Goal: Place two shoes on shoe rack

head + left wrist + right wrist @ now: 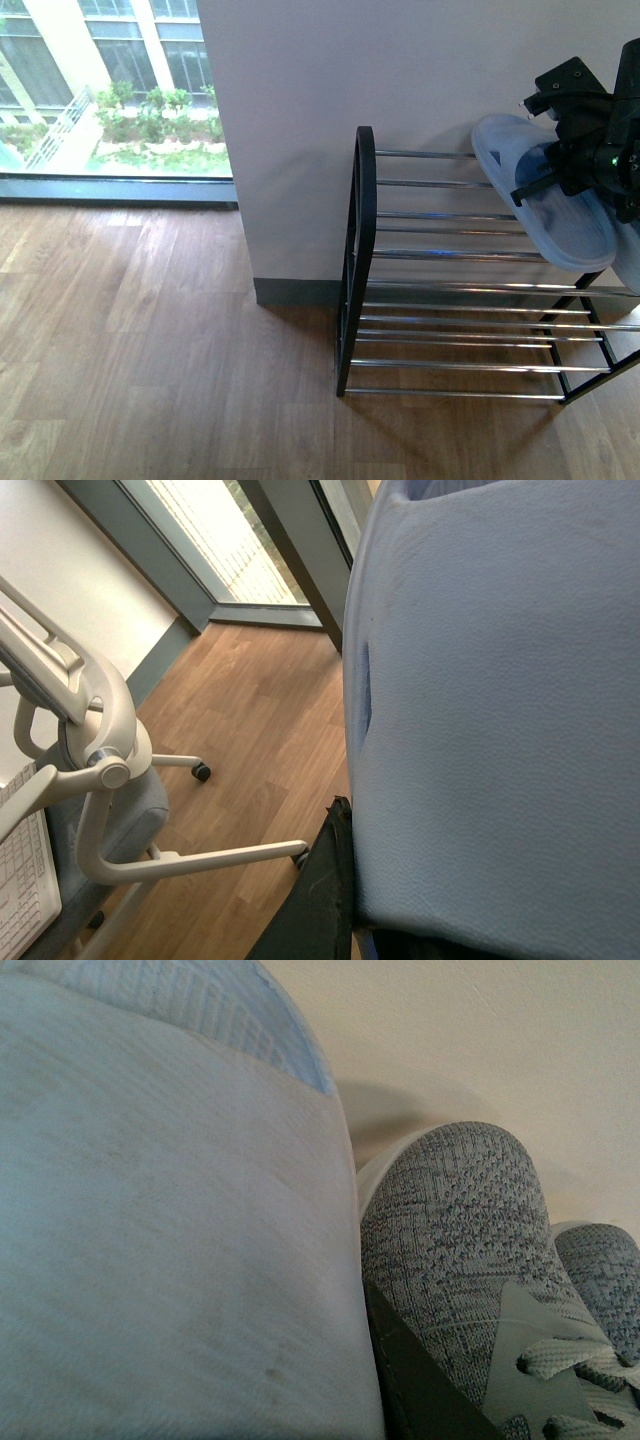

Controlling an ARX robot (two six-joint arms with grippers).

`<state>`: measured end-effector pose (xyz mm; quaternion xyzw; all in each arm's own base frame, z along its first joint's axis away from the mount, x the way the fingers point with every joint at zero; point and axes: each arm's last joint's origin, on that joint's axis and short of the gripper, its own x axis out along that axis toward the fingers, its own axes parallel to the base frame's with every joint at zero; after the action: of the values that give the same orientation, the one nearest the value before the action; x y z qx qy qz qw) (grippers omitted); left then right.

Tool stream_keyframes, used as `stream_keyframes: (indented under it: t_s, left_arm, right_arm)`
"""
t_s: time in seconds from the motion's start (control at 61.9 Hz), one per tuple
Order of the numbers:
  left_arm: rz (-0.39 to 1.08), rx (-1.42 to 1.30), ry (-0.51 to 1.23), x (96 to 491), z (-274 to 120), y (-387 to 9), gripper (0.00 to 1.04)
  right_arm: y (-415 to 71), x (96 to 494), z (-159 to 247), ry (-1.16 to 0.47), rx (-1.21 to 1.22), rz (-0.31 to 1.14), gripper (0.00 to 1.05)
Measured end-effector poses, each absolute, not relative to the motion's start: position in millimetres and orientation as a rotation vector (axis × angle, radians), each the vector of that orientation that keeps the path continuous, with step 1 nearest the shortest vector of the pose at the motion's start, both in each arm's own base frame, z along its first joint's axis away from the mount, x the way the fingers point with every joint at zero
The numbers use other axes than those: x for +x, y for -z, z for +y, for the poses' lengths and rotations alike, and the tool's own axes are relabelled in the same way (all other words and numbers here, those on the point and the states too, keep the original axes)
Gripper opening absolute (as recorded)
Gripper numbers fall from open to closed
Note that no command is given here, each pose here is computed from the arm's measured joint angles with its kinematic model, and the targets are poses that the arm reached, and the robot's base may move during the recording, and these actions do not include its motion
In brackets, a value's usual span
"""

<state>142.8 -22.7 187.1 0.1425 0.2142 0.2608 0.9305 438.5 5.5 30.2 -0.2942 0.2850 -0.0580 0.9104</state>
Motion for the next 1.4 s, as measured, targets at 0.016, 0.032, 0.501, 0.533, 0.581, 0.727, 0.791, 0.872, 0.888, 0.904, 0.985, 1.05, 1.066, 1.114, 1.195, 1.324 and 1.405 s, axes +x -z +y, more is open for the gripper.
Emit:
stream_keyframes:
  t_s: [0.016, 0.032, 0.501, 0.533, 0.581, 0.727, 0.791, 0.872, 0.888, 0.904, 0.985, 1.05, 1.066, 1.114, 1.195, 1.324, 1.405]
  left_arm:
    - [0.439, 0.292, -0.534, 143, -23, -187, 0.02]
    - [0.439, 0.292, -0.534, 143, -23, -187, 0.02]
    - [0.439, 0.292, -0.534, 143, -23, -187, 0.02]
    - [0.439, 0.292, -0.534, 143, -23, -187, 0.02]
    - [0.439, 0.292, -0.534, 143, -23, -187, 0.02]
    - [0.439, 0.292, -0.534, 143, -23, -187, 0.02]
    - [0.439, 0.292, -0.534, 143, -23, -187, 0.02]
    - [0.439, 0.292, -0.534, 143, -23, -187, 0.02]
    - [0.439, 0.292, -0.534, 143, -23, -187, 0.02]
    - [0.439, 0.292, -0.534, 143, -23, -187, 0.02]
    - [0.439, 0.292, -0.534, 143, -23, -187, 0.02]
    - [0.439, 0.292, -0.534, 143, -23, -187, 0.02]
    - [0.439, 0.292, -0.534, 143, -23, -187, 0.02]
    - [0.439, 0.292, -0.534, 143, -23, -187, 0.02]
    - [0.439, 0.292, -0.534, 143, -23, -187, 0.02]
    - [0.439, 0.292, -0.534, 143, -23, -187, 0.02]
    - [0.439, 0.292, -0.534, 143, -23, -187, 0.02]
  right_arm:
    - [-30, 438, 6, 0.119, -0.603, 0.591, 0.01]
    - [-29, 438, 6, 0.119, -0.595, 0.597, 0.01]
    - [-21, 434, 14, 0.167, -0.505, 0.656, 0.01]
    - [-21, 434, 14, 0.177, -0.506, 0.651, 0.01]
    - [-21, 435, 13, 0.191, -0.507, 0.642, 0.01]
    - [-23, 437, 8, 0.207, -0.502, 0.623, 0.01]
    - [-24, 438, 8, 0.214, -0.493, 0.616, 0.01]
    - [-25, 439, 8, 0.212, -0.489, 0.615, 0.01]
    - [-25, 439, 8, 0.210, -0.486, 0.615, 0.01]
    - [-24, 439, 8, 0.207, -0.487, 0.618, 0.03]
    - [-25, 438, 9, 0.191, -0.473, 0.626, 0.13]
    - [-28, 436, 10, 0.173, -0.455, 0.630, 0.24]
    - [-31, 435, 10, 0.173, -0.450, 0.630, 0.27]
    - [-40, 432, 11, 0.157, -0.438, 0.642, 0.38]
    - [-57, 426, 12, 0.135, -0.420, 0.644, 0.50]
    - [-95, 412, 10, 0.082, -0.379, 0.646, 0.71]
    - [-121, 403, 3, 0.050, -0.349, 0.630, 0.83]
